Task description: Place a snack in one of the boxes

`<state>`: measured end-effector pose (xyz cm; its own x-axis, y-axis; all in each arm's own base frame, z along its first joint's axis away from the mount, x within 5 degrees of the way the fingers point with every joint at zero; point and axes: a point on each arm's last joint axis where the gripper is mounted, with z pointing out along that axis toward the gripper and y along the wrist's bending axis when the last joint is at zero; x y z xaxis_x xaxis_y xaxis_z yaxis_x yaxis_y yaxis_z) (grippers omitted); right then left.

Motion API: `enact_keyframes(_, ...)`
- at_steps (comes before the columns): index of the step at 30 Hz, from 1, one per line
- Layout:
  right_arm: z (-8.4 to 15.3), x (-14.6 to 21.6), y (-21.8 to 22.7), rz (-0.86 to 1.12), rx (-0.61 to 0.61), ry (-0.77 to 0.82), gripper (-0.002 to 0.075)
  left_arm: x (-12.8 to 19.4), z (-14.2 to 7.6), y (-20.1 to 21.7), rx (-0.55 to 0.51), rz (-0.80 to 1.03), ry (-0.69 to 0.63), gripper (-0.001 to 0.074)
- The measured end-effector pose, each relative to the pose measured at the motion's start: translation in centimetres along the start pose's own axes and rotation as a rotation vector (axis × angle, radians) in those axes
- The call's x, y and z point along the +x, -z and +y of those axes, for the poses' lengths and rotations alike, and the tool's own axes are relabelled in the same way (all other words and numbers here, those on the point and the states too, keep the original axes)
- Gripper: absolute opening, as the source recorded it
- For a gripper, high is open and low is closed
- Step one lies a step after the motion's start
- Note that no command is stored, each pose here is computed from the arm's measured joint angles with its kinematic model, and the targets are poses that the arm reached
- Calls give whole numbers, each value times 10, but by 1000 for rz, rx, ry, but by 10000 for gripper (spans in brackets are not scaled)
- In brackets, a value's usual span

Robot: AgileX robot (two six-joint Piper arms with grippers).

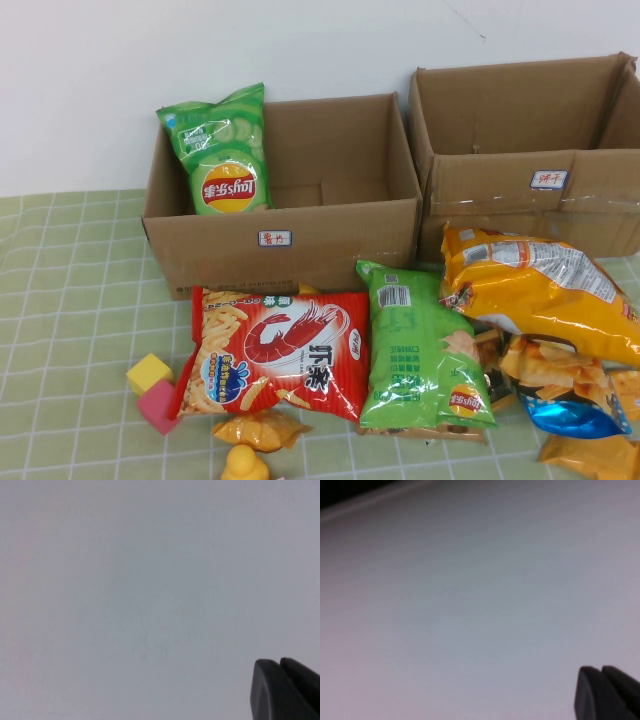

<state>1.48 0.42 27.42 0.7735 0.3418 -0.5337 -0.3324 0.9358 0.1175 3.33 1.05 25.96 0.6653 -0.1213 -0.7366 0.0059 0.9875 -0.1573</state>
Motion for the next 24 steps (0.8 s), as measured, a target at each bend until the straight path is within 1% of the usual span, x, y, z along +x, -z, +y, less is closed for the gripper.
enact_keyframes(3, -1, 0, -8, 82, 32, -7, -2, 6, -1, -1, 9, 89, -4, -2)
enact_keyframes(5, 0, -5, -18, 158, 55, -1, -2, 4, -4, -5, 22, 153, -26, -2)
enact_keyframes(8, 1, -14, -31, 261, 78, 58, -2, -10, -10, -14, 65, 255, -112, -2)
enact_keyframes(9, 3, -22, -38, 315, 86, 102, -2, -21, -14, -19, 99, 304, -178, -2)
enact_keyframes(10, 3, -24, -40, 352, 92, 120, -2, -24, -16, -21, 113, 335, -201, -2)
enact_keyframes(13, 1, -16, -45, 509, 125, 125, -2, -35, -20, -29, 156, 411, -279, -2)
enact_keyframes(16, -5, 3, -42, 713, 173, 105, -2, -30, -22, -34, 193, 514, -338, -2)
enact_keyframes(20, -11, 25, -34, 944, 220, 103, -2, -17, -22, -35, 220, 630, -358, -2)
enact_keyframes(24, -13, 32, -30, 1045, 240, 102, -2, -1, -21, -28, 236, 721, -359, -2)
